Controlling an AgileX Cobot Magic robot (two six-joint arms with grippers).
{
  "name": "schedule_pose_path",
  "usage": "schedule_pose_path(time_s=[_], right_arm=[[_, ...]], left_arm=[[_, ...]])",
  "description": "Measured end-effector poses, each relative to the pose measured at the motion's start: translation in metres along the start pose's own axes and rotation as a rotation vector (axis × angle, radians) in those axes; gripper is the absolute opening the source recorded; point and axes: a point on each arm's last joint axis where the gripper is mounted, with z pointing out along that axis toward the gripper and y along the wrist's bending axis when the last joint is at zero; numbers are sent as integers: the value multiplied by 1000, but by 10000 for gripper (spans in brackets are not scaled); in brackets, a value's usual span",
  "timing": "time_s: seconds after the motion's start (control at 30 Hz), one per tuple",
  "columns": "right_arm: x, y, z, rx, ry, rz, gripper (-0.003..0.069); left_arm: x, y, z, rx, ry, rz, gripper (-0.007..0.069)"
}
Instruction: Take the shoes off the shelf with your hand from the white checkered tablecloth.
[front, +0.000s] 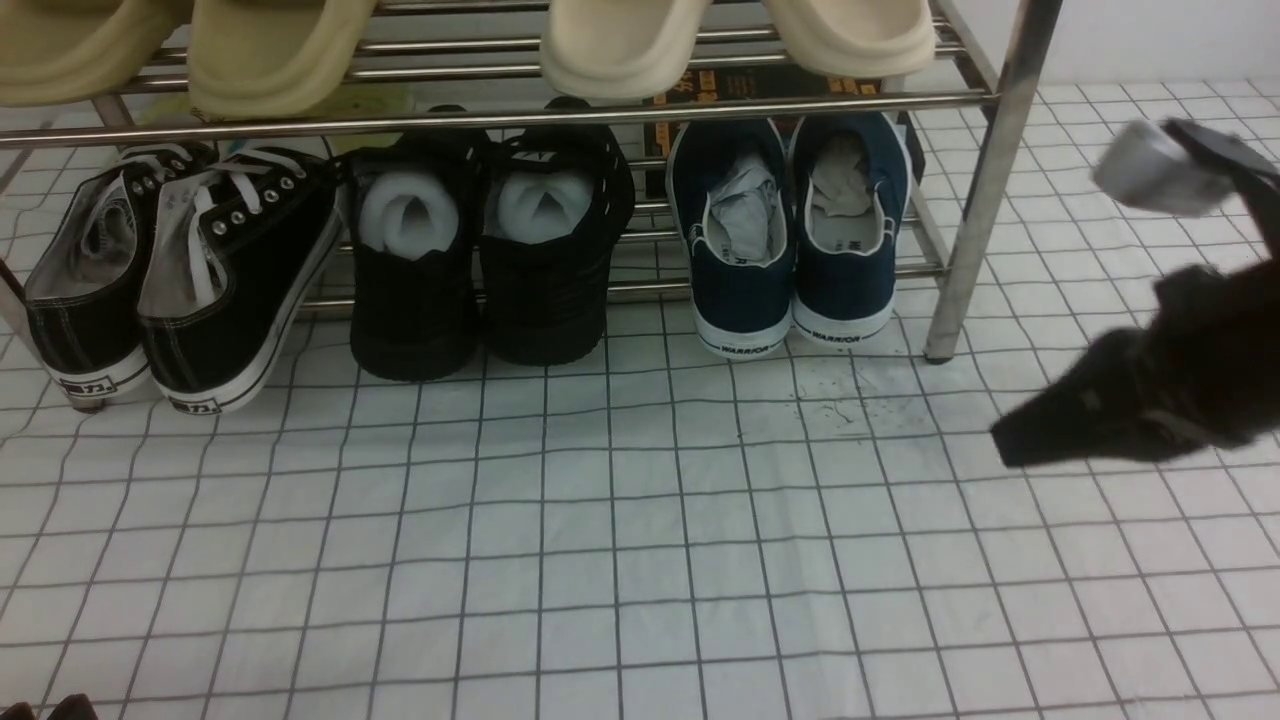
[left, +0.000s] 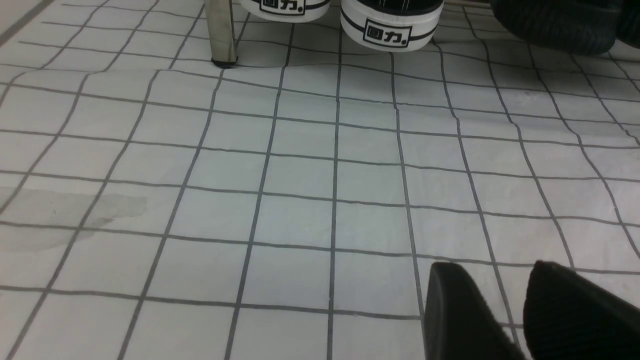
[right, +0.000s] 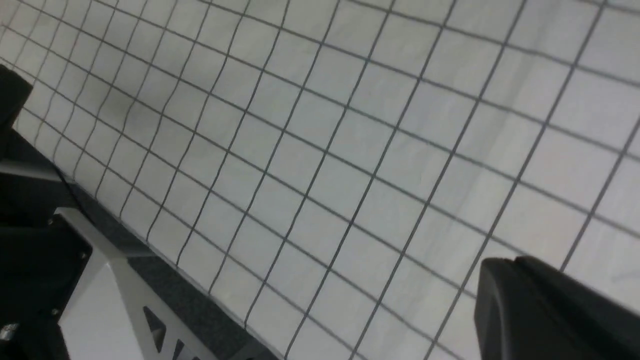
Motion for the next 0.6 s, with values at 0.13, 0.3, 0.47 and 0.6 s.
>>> schedule_pose_path(time_s=[0.13,0.3,0.47,0.6], right_arm=[[-38,12,33,80,44,-13,99],[-76,31,63,165,13,-99,243],[-104,42,92,199,-54,-155,355],[-123,37,123,218,-79,-166,394]], left_arm=[[0,0,0,0,0,0,239],[0,0,0,0,0,0,239],[0,0,0,-1,0,2,239],[0,0,0,-1,0,3,239]])
